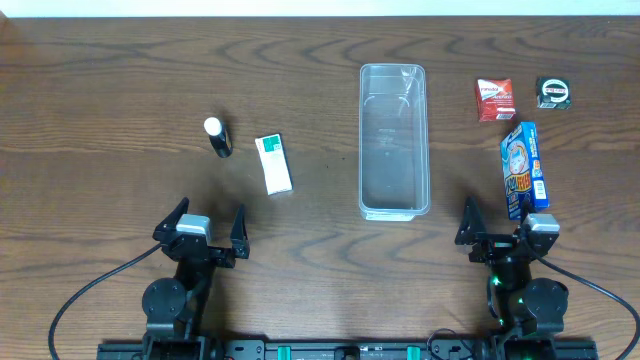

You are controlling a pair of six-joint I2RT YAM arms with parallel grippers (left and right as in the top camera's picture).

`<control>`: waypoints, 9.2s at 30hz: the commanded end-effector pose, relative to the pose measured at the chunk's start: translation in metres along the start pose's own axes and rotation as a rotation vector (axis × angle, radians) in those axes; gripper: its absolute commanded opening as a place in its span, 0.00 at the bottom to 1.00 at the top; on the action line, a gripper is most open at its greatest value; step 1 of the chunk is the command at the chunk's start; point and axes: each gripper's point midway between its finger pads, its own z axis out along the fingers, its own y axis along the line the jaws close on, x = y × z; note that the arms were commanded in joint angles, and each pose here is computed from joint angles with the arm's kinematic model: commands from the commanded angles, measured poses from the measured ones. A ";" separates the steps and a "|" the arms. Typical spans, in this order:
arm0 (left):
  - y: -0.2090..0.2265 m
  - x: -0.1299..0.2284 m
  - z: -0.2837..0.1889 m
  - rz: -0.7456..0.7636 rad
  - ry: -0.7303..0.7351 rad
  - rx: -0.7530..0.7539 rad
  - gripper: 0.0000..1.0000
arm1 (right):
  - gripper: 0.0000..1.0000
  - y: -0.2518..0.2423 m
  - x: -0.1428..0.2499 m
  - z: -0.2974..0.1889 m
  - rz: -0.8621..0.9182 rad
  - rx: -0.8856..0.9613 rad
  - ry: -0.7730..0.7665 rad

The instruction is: Pack container

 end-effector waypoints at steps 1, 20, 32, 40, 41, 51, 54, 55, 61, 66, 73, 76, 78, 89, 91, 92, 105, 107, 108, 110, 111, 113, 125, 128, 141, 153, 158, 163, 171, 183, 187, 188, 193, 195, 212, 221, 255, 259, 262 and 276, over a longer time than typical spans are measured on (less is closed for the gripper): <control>0.000 0.017 0.001 0.006 0.051 0.007 0.98 | 0.99 0.002 0.001 0.000 -0.011 -0.009 0.002; 0.000 0.017 0.001 0.006 0.051 0.007 0.98 | 0.99 0.002 0.001 0.000 -0.011 -0.009 0.002; 0.000 0.017 0.001 0.007 0.051 0.007 0.98 | 0.99 0.002 0.001 0.000 -0.011 -0.009 0.002; 0.000 0.017 0.001 0.006 0.051 0.007 0.98 | 0.99 0.002 0.001 0.000 -0.011 -0.009 0.002; 0.000 0.017 0.001 0.006 0.051 0.007 0.98 | 0.99 0.002 0.001 0.000 -0.011 -0.009 0.002; 0.000 0.017 0.001 0.006 0.051 0.007 0.98 | 0.99 0.002 0.001 0.000 -0.011 -0.009 0.002; 0.000 0.017 0.001 0.007 0.051 0.007 0.98 | 0.99 0.002 0.001 0.000 -0.011 -0.009 0.002; 0.000 0.017 0.001 0.006 0.051 0.007 0.98 | 0.99 0.002 0.001 0.000 -0.011 -0.009 0.002; 0.000 0.017 0.001 0.006 0.051 0.007 0.98 | 0.99 0.002 0.001 0.000 -0.011 -0.009 0.002; 0.000 0.017 0.001 0.006 0.051 0.007 0.98 | 0.99 0.002 0.001 0.000 -0.011 -0.009 0.002; 0.000 0.017 0.001 0.006 0.051 0.007 0.98 | 0.99 0.002 0.001 0.000 -0.011 -0.009 0.002; 0.000 0.017 0.001 0.006 0.051 0.007 0.98 | 0.99 0.005 -0.005 0.000 0.014 -0.019 -0.024; 0.000 0.017 0.001 0.007 0.051 0.007 0.98 | 0.99 0.024 -0.008 -0.002 0.154 -0.133 -0.018; 0.000 0.017 0.001 0.006 0.051 0.007 0.98 | 0.99 0.112 -0.059 -0.045 0.227 -0.679 -0.110; 0.000 0.017 0.001 0.006 0.051 0.007 0.98 | 0.99 0.113 -0.087 -0.053 0.195 -0.670 -0.199; 0.000 0.017 0.001 0.006 0.051 0.007 0.98 | 0.99 0.112 -0.098 -0.054 0.185 -0.645 -0.220; 0.000 0.017 0.001 0.006 0.051 0.007 0.98 | 0.99 0.004 -0.163 0.003 -0.217 0.124 0.373; 0.000 0.017 0.001 0.006 0.051 0.007 0.98 | 0.99 -0.014 -0.157 0.016 -0.211 0.171 0.538; 0.000 0.017 0.001 0.006 0.051 0.007 0.98 | 0.99 -0.020 -0.154 0.020 -0.196 0.187 0.603; 0.000 0.017 0.001 0.006 0.051 0.007 0.98 | 0.99 -0.032 -0.145 0.030 -0.157 0.214 0.736; 0.000 0.017 0.001 0.006 0.051 0.007 0.98 | 0.99 -0.036 -0.140 0.035 -0.144 0.219 0.781; 0.000 0.017 0.001 0.006 0.051 0.007 0.98 | 0.99 -0.044 -0.130 0.049 -0.133 0.229 0.845; 0.000 0.017 0.001 0.006 0.051 0.007 0.98 | 0.99 -0.094 -0.048 0.101 -0.255 0.230 1.128; 0.000 0.017 0.001 0.006 0.051 0.007 0.98 | 0.99 -0.109 -0.028 0.105 -0.257 0.260 1.195; 0.000 0.017 0.001 0.006 0.051 0.007 0.98 | 0.97 -0.126 0.027 0.110 -0.213 0.206 1.352; 0.000 0.017 0.001 0.006 0.051 0.007 0.98 | 0.86 -0.129 0.063 0.112 -0.181 0.167 1.438; 0.000 0.017 0.001 0.006 0.051 0.007 0.98 | 0.67 -0.128 0.066 0.117 -0.170 0.153 1.428; 0.000 0.017 0.001 0.006 0.051 0.007 0.98 | 0.49 -0.127 0.069 0.117 -0.161 0.144 1.432; 0.000 0.017 0.001 0.006 0.051 0.007 0.98 | 0.30 -0.127 0.077 0.115 -0.148 0.135 1.454; 0.000 0.017 0.001 0.006 0.051 0.007 0.98 | 0.12 -0.126 0.075 0.116 -0.133 0.145 1.448; 0.000 0.017 0.001 0.007 0.051 0.007 0.98 | 0.15 -0.115 0.061 0.124 -0.095 0.104 1.411; 0.000 0.017 0.001 0.006 0.051 0.007 0.98 | 0.15 -0.111 0.053 0.127 -0.086 0.089 1.399; 0.000 0.017 0.001 0.006 0.051 0.007 0.98 | 0.15 -0.077 0.003 0.138 0.000 -0.031 1.328; 0.000 0.017 0.001 0.006 0.051 0.007 0.98 | 0.15 -0.058 -0.018 0.140 0.051 -0.100 1.304; 0.000 0.017 0.001 0.006 0.051 0.007 0.98 | 0.14 0.095 -0.086 0.178 0.417 -0.611 1.065; 0.000 0.017 0.001 0.006 0.051 0.007 0.98 | 0.14 0.138 -0.042 0.208 0.410 -0.444 1.094; 0.000 0.017 0.001 0.006 0.051 0.007 0.98 | 0.50 0.150 0.021 0.203 0.257 -0.294 1.169; 0.000 0.017 0.001 0.007 0.051 0.007 0.98 | 0.38 0.153 0.021 0.202 0.241 -0.308 1.168; 0.000 0.017 0.001 0.006 0.051 0.007 0.98 | 0.22 0.156 0.024 0.200 0.202 -0.314 1.173; 0.000 0.017 0.001 0.006 0.051 0.007 0.98 | 0.01 0.176 0.056 0.196 -0.010 -0.232 1.177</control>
